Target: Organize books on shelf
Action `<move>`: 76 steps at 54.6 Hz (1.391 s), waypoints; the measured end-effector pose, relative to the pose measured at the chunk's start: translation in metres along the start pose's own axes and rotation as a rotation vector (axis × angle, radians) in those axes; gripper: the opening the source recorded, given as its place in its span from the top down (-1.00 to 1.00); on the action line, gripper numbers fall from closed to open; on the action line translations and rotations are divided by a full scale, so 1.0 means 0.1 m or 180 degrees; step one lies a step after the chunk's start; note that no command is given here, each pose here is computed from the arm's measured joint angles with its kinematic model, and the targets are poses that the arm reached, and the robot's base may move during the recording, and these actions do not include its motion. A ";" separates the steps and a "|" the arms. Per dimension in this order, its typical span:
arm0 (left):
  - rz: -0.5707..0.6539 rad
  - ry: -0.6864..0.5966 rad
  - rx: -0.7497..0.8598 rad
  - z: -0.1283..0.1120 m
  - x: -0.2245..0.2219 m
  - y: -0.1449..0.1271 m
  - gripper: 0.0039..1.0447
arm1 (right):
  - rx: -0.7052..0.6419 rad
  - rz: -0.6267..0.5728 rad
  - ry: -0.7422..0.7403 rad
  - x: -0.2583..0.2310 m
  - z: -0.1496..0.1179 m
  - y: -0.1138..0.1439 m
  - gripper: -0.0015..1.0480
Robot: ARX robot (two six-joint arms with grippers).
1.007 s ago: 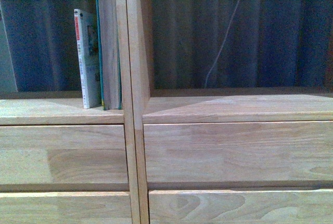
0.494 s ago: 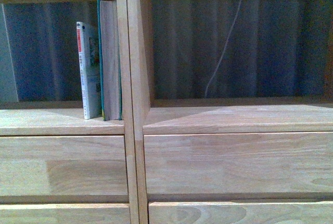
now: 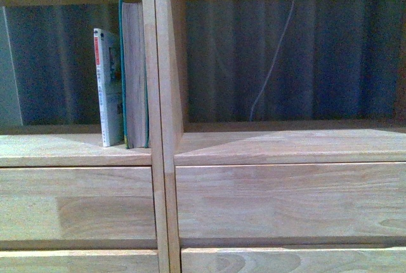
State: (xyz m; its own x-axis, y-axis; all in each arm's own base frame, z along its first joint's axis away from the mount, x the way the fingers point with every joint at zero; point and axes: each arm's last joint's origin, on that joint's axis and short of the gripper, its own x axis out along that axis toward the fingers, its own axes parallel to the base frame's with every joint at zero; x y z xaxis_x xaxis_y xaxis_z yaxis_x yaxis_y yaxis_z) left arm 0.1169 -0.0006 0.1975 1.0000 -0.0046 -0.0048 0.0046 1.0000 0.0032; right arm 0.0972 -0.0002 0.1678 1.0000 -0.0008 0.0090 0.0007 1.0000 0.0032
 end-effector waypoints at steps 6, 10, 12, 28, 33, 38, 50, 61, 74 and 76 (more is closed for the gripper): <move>0.0001 -0.0022 0.0000 -0.04 -0.02 0.00 0.95 | 0.0000 0.0000 0.0000 0.00 0.00 0.00 0.07; 0.0001 -0.0034 0.0000 -0.07 -0.04 0.00 0.95 | 0.0001 0.0000 0.0000 0.00 0.00 0.00 -0.16; 0.0001 -0.0030 0.0000 -0.09 -0.04 0.00 0.95 | 0.0000 0.0000 0.0000 0.00 0.00 0.00 -0.29; 0.0001 -0.0035 0.0000 -0.17 -0.09 0.00 0.95 | 0.0000 0.0000 0.0000 0.00 0.00 0.00 -0.86; 0.0001 0.0052 -0.0001 -0.23 -0.16 0.00 0.95 | 0.0000 0.0000 0.0000 0.00 0.00 0.00 -0.86; 0.0003 -0.0046 -0.0001 -0.24 -0.19 0.00 0.95 | 0.0000 0.0004 0.0000 0.00 0.00 0.00 -0.86; 0.0001 -0.0032 -0.0001 -0.30 -0.19 0.00 0.95 | 0.0000 0.0002 -0.0001 0.00 0.00 0.00 -0.86; 0.0001 -0.0033 -0.0004 -0.30 -0.19 0.00 0.68 | 0.0000 0.0002 -0.0001 0.00 0.00 0.00 -0.86; 0.0001 -0.0033 -0.0002 -0.30 -0.19 0.00 -0.17 | 0.0000 0.0001 -0.0001 0.00 0.00 0.00 -0.86; 0.0001 -0.0033 -0.0002 -0.30 -0.19 0.00 -0.30 | 0.0000 0.0002 -0.0001 0.00 0.00 0.00 -0.86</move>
State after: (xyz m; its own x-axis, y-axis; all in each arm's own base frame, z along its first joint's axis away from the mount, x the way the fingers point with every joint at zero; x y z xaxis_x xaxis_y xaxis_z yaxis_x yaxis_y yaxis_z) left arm 0.0973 -0.0004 0.1672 1.0000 -0.0042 0.0055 0.0042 1.0000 0.0025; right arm 0.0972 -0.0002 0.1678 1.0000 0.0000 0.0093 0.0000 1.0000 0.0032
